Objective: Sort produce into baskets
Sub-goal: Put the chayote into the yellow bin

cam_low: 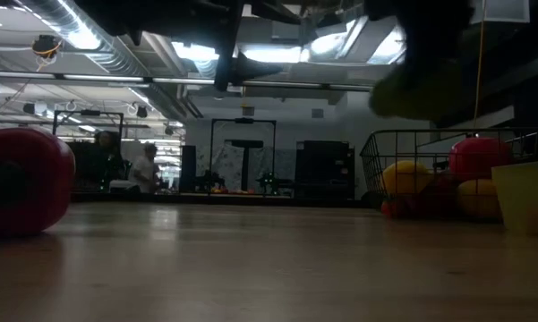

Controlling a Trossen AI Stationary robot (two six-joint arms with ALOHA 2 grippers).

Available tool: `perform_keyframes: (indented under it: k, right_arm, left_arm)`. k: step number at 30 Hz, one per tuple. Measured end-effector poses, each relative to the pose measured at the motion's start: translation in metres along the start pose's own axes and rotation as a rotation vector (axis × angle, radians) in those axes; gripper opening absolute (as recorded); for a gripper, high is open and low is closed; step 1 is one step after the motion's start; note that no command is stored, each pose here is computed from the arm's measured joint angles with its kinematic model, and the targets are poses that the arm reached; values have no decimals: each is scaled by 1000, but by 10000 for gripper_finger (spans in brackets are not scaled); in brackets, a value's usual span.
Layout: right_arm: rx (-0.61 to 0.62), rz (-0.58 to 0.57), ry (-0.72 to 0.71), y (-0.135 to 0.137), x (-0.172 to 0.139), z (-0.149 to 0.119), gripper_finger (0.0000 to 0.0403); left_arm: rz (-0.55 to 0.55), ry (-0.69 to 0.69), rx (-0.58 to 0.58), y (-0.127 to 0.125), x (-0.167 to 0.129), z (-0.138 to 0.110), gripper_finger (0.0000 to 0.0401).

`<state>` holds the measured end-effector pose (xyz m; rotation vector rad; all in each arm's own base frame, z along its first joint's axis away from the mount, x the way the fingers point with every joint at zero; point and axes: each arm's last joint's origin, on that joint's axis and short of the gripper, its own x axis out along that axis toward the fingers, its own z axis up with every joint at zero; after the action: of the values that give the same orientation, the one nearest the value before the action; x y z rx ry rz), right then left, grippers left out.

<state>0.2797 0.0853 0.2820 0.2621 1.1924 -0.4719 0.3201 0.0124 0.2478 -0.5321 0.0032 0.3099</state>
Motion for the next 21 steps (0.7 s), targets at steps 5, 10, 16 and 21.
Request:
perform_keyframes:
  k: [5, 10, 16, 21]
  right_arm:
    - [-25, -26, 83, 6, -6, -19, 266]
    - [-36, -41, 111, 13, -11, -34, 266]
    - [-38, -94, 151, 9, -15, -42, 266]
    - [-41, -112, 164, -1, -25, -45, 266]
  left_arm:
    - [13, 20, 4, 1, 0, -2, 381]
    - [14, 21, 4, 1, 0, -2, 384]
    - [13, 21, 2, 1, 0, -2, 380]
    - [16, 26, 4, 1, 0, -3, 379]
